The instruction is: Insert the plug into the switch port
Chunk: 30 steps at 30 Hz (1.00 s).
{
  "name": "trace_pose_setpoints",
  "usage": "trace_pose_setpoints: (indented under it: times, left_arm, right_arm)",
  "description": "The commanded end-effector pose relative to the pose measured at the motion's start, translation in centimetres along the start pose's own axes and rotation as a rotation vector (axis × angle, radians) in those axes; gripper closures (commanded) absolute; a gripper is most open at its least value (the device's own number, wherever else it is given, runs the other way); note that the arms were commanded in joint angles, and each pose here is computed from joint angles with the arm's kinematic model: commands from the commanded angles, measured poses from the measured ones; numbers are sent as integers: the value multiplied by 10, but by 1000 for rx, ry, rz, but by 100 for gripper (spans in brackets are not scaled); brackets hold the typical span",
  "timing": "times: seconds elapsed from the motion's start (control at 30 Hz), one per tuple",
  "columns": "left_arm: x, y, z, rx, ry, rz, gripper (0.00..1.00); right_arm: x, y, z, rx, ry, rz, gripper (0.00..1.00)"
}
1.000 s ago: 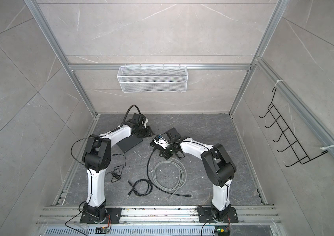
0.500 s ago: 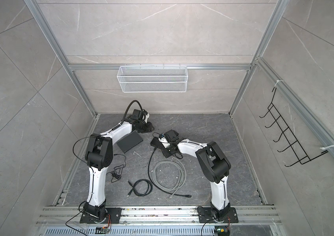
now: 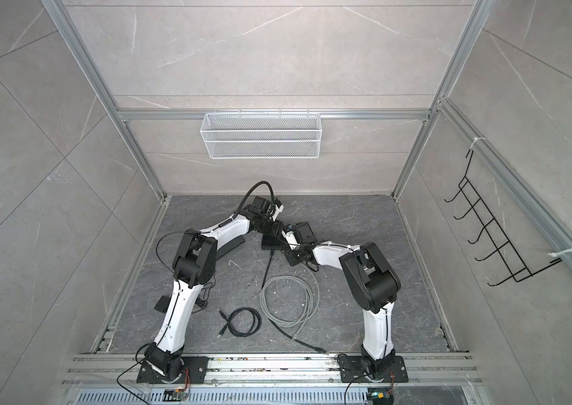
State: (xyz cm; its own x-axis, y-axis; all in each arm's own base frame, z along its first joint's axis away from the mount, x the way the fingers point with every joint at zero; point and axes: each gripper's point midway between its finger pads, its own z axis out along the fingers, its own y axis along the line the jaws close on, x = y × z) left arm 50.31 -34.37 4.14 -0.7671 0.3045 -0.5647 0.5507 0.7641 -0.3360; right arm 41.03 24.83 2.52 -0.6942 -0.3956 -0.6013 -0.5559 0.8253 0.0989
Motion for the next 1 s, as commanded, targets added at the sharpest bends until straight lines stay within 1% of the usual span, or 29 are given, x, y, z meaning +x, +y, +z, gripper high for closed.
trace_pose_setpoints:
  times: [0.0, 0.13, 0.27, 0.37, 0.43, 0.53, 0.67, 0.77, 0.97]
  left_arm:
    - [5, 8, -9, -21, 42, 36, 55]
    - [11, 21, -11, -88, 67, 18, 56]
    - [16, 28, -13, -132, 85, -2, 56]
    - [19, 31, -14, -147, 92, -12, 56]
    - [21, 30, -13, -140, 95, -12, 56]
    - [23, 31, -12, -136, 100, -21, 56]
    - [25, 28, -12, -122, 107, -49, 56]
    - [27, 29, -13, -124, 117, -65, 56]
    - [28, 32, -13, -131, 132, -82, 56]
  right_arm:
    - [-21, -9, -3, 30, -68, -5, 92]
    - [-17, -12, 0, 37, -71, 6, 92]
    - [-20, -18, -11, 58, -122, 35, 92]
    - [-25, -24, -18, 94, -124, 41, 93]
    - [-27, -26, -19, 105, -146, 55, 92]
    - [-21, -29, -15, 120, -137, 72, 92]
    - [-13, -26, -16, 129, -204, 92, 91]
    - [-5, -31, -14, 168, -214, 103, 91]
    - [4, -25, -21, 243, -306, 53, 89]
